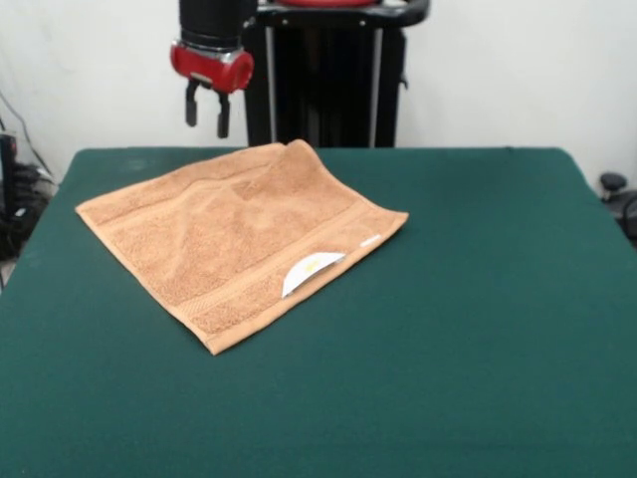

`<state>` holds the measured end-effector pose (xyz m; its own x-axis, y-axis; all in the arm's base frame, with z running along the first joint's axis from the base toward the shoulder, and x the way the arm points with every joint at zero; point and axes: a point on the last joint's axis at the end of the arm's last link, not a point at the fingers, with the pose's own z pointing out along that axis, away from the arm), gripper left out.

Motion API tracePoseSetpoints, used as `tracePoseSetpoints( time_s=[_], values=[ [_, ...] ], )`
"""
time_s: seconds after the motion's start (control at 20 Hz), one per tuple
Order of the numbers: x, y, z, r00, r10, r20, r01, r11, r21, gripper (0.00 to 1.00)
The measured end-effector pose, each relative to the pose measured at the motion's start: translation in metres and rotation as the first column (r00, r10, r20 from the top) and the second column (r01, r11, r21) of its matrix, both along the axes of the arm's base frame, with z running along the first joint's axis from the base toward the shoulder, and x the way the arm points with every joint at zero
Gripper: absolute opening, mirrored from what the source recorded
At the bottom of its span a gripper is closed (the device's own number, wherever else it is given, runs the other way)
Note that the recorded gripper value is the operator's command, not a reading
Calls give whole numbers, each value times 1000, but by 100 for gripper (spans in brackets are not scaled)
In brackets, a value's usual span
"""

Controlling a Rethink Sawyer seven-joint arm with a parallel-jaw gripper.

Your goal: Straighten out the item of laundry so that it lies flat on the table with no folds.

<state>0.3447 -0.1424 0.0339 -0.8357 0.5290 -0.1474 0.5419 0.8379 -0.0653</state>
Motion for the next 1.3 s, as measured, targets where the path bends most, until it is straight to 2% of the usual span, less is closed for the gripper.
tracePoseSetpoints(
  time_s=[0.25, 0.35, 0.5, 0.75, 1.15, 1.3],
  values=[
    [-9, -17, 5, 999, -48, 7, 48, 999, 0, 100],
    [-15, -32, 8, 996, -88, 13, 88, 996, -5, 100],
    [-17, -34, 8, 995, -95, 13, 95, 995, -5, 100],
    [-16, -25, 4, 997, -77, 9, 77, 997, 4, 100],
    [-9, 18, -15, 999, 22, 28, -23, 999, 29, 100],
    [-10, 26, -19, 999, 41, 31, -42, 999, 34, 100]
  ],
)
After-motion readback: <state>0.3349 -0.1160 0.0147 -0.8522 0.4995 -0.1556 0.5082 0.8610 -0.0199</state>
